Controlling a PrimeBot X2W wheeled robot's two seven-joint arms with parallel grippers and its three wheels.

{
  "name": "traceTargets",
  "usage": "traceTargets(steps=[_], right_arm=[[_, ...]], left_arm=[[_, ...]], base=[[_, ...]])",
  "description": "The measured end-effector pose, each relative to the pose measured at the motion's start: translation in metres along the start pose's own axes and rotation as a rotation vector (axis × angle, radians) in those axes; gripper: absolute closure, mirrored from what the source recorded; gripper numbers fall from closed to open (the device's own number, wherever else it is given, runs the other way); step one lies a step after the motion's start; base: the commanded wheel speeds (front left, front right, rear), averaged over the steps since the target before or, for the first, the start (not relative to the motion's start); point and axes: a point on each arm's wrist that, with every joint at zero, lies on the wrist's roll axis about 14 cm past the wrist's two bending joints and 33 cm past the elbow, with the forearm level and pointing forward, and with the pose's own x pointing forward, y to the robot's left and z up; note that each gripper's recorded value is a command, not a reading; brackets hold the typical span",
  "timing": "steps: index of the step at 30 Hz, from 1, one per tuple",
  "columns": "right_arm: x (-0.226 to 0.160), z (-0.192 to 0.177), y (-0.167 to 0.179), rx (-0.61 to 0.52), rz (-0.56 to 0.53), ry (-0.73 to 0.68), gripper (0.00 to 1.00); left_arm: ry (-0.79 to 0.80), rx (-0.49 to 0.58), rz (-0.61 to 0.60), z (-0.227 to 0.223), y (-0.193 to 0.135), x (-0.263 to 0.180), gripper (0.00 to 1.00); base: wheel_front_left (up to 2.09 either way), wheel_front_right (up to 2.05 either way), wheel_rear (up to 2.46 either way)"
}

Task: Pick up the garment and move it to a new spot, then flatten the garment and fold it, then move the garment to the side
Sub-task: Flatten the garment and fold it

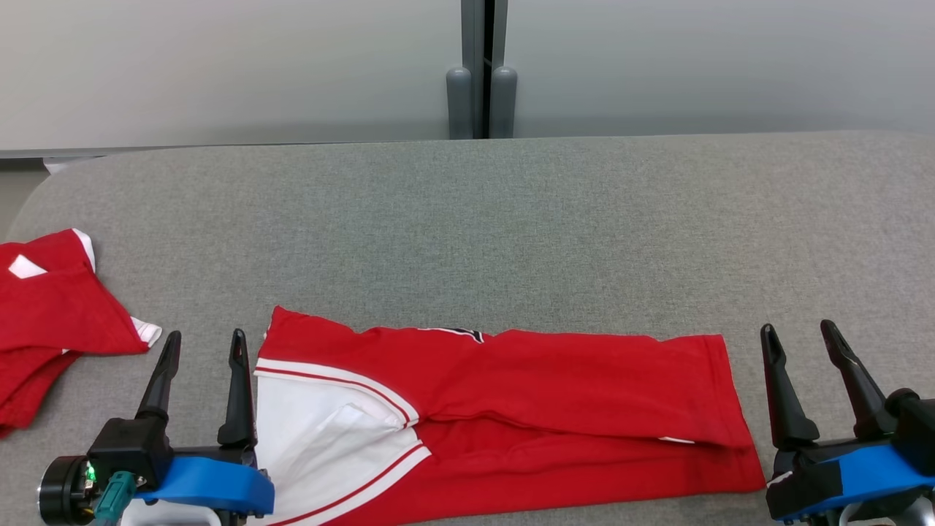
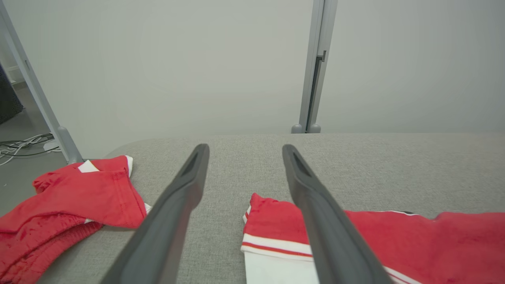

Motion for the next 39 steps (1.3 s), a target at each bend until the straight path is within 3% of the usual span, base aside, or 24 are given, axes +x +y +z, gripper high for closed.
traceTargets(steps=[5, 16, 21, 22, 24, 33, 39], right_arm=[[0.002, -0.016, -0.003, 0.000, -0.009, 0.055, 0.00], [-0.009, -0.131, -0.007, 0.041, -0.019, 0.405, 0.00], [-0.009, -0.157, -0.003, 0.071, -0.019, 0.475, 0.00], [-0.007, -0.159, -0.002, 0.073, -0.016, 0.481, 0.51], [-0.005, -0.161, -0.001, 0.084, -0.015, 0.484, 1.00], [0.000, -0.147, 0.002, 0.104, -0.001, 0.426, 1.00], [-0.005, -0.119, -0.044, 0.078, -0.112, 0.345, 1.00]], left_arm=[[0.008, -0.005, 0.000, -0.003, 0.000, 0.004, 0.00], [-0.050, -0.011, 0.045, 0.011, 0.011, 0.014, 0.00], [-0.067, -0.014, 0.067, 0.015, 0.016, 0.013, 0.00], [-0.069, -0.014, 0.072, 0.015, 0.017, 0.013, 0.00], [-0.072, -0.016, 0.076, 0.015, 0.018, 0.012, 0.00], [-0.071, -0.022, 0.089, 0.013, 0.021, 0.006, 0.00], [-0.067, -0.027, 0.079, 0.011, 0.016, 0.002, 0.00]], base=[[0.00, 0.00, 0.00], [0.00, 0.00, 0.00], [0.00, 0.00, 0.00], [0.00, 0.00, 0.00], [0.00, 0.00, 0.00], [0.00, 0.00, 0.00], [0.00, 0.00, 0.00]])
